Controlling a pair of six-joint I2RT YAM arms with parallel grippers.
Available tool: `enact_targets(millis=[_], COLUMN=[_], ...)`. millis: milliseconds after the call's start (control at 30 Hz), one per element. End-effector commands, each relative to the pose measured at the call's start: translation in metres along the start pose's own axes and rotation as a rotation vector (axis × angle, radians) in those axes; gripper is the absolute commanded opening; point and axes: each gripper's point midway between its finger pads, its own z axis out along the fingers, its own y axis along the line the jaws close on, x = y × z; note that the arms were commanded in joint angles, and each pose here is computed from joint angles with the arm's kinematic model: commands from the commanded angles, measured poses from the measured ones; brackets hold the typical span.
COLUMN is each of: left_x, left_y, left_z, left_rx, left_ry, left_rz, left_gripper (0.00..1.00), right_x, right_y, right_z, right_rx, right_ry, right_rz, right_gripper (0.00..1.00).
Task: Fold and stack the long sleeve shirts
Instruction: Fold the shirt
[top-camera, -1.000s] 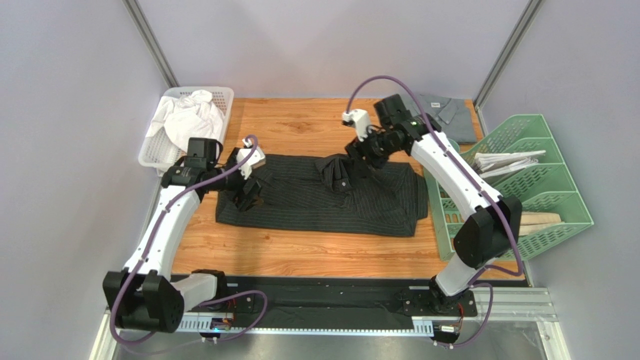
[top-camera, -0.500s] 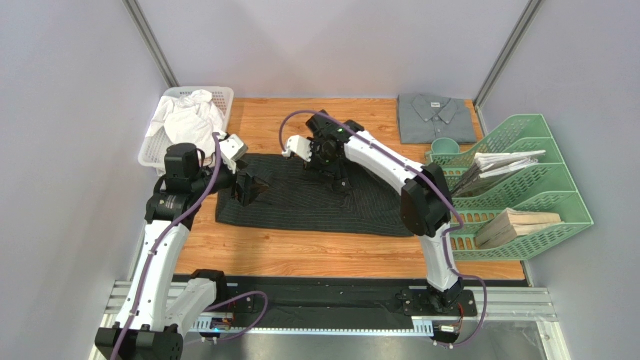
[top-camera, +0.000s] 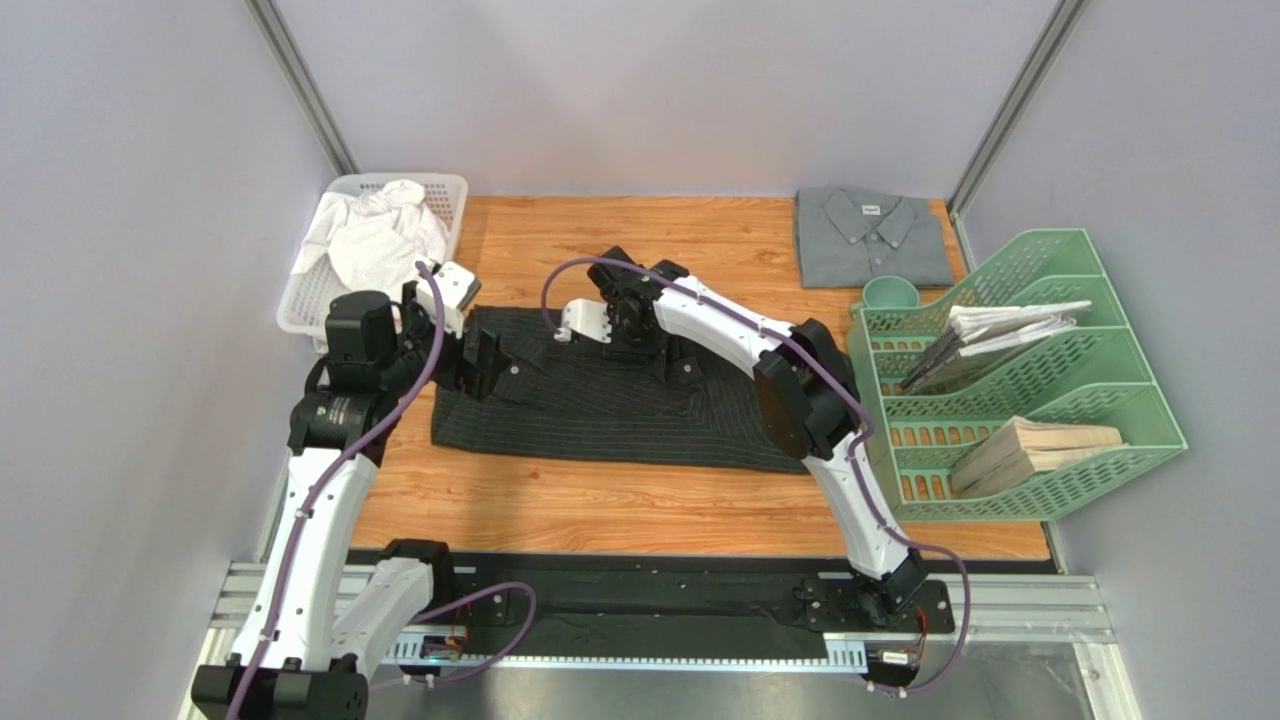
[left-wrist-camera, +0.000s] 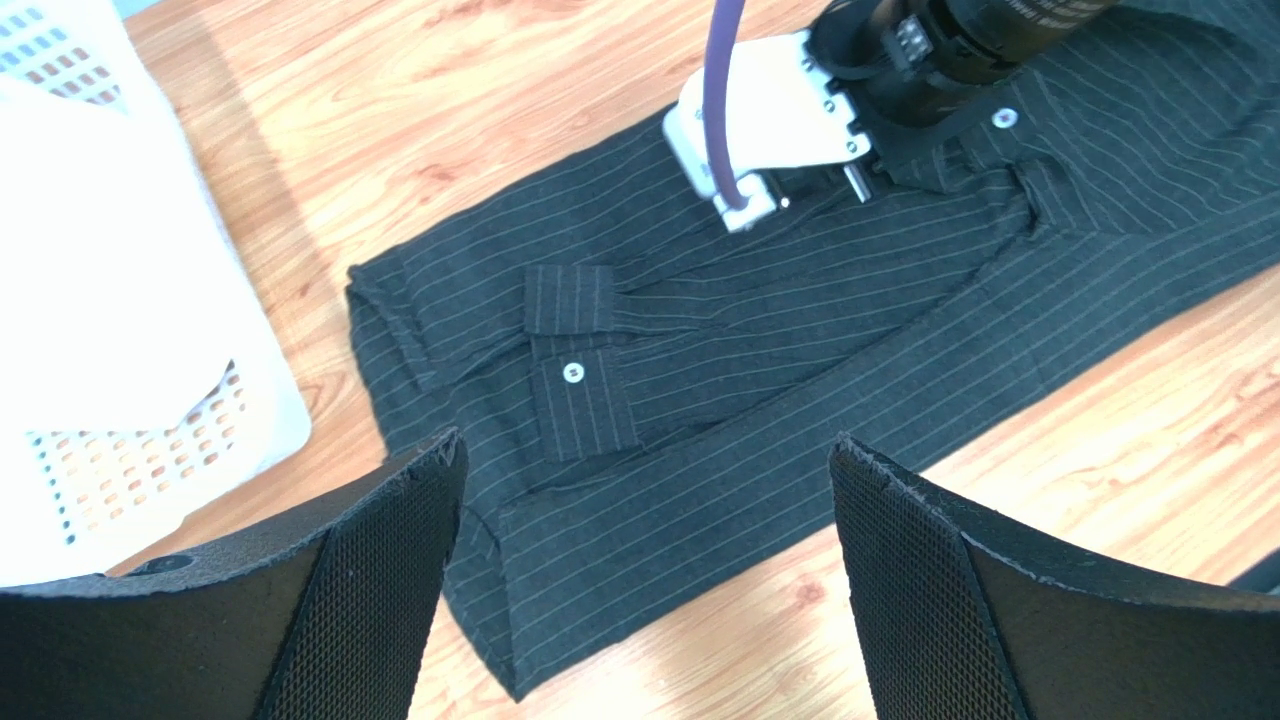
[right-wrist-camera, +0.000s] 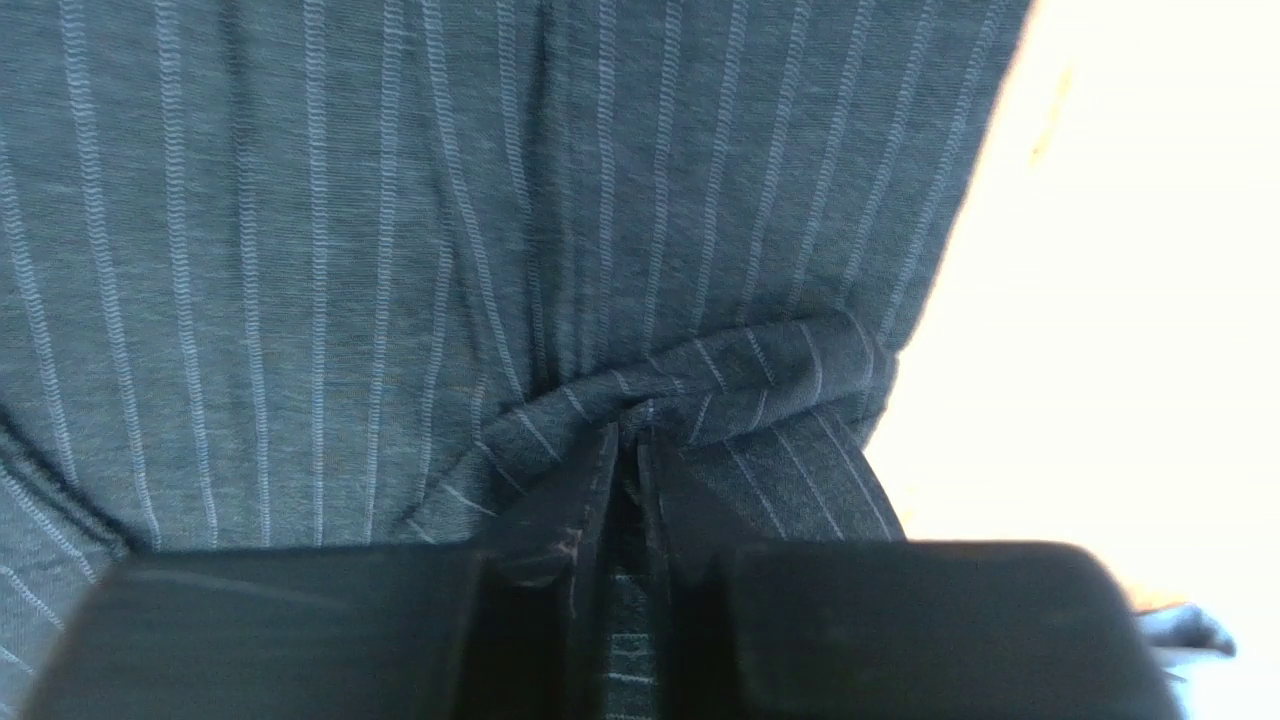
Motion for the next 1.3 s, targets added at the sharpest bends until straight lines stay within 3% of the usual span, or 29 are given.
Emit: enact_targets(millis=[0, 133, 300, 433, 533, 633, 667, 733, 767, 867, 967, 1133, 1267], left_x=[-0.011, -0.012, -0.015, -0.014, -0.013, -0.01, -0.01, -0.008, -0.006, -0.005, -0.006, -0.006, -0.006], left_y=[0.013, 0.011, -0.003, -0.01, -0.009, -0.008, -0.007, -0.007, -0.007, -0.009, -0.012, -0.016, -0.016], left_z=[-0.002, 0.008, 0.024, 0.039, 0.047, 0.054, 0.055, 0.059, 0.06, 0.063, 0.066, 0.067, 0.065], left_rx=[-0.058, -0.016, 0.107, 0.193, 0.219, 0.24, 0.242, 0.254, 0.256, 0.277, 0.31, 0.335, 0.332], left_ry=[-0.03, -0.035, -0.056, -0.066, -0.055, -0.04, -0.036, -0.024, -0.017, -0.011, -0.009, -0.006, -0.005], left_rz=[0.008, 0.013, 0.012, 0.035, 0.043, 0.041, 0.04, 0.035, 0.033, 0.029, 0.011, -0.009, -0.004], left_gripper=[0.94, 0.94, 0.94, 0.93, 0.93, 0.93, 0.93, 0.93, 0.93, 0.93, 0.93, 0.93, 0.93], right_x=[-0.015, -0.024, -0.009, 0.052, 0.102, 0.132, 0.141, 0.145, 0.149, 0.153, 0.147, 0.117, 0.132], right_y=[-0.034, -0.047, -0.05, -0.04, -0.007, 0.035, 0.055, 0.079, 0.092, 0.084, 0.052, 0.02, 0.029], right_z=[-0.038, -0.087, -0.139, -0.143, -0.139, -0.137, -0.138, -0.143, -0.15, -0.168, -0.179, -0.168, -0.131], right_rx=[0.126, 0.145, 0.098, -0.012, -0.064, -0.146, -0.202, -0.295, -0.344, -0.309, -0.207, -0.212, -0.271], right_ry=[-0.051, -0.166, -0.306, -0.301, -0.239, -0.191, -0.13, -0.097, -0.061, -0.087, -0.153, -0.209, -0.029], right_rz=[0.06, 0.215, 0.554, 0.91, 1.064, 1.076, 1.076, 1.0, 0.978, 0.861, 0.775, 0.722, 0.737], right_gripper=[0.0, 0.0, 0.0, 0.0, 0.0, 0.02, 0.09, 0.12, 0.19, 0.4, 0.53, 0.58, 0.56])
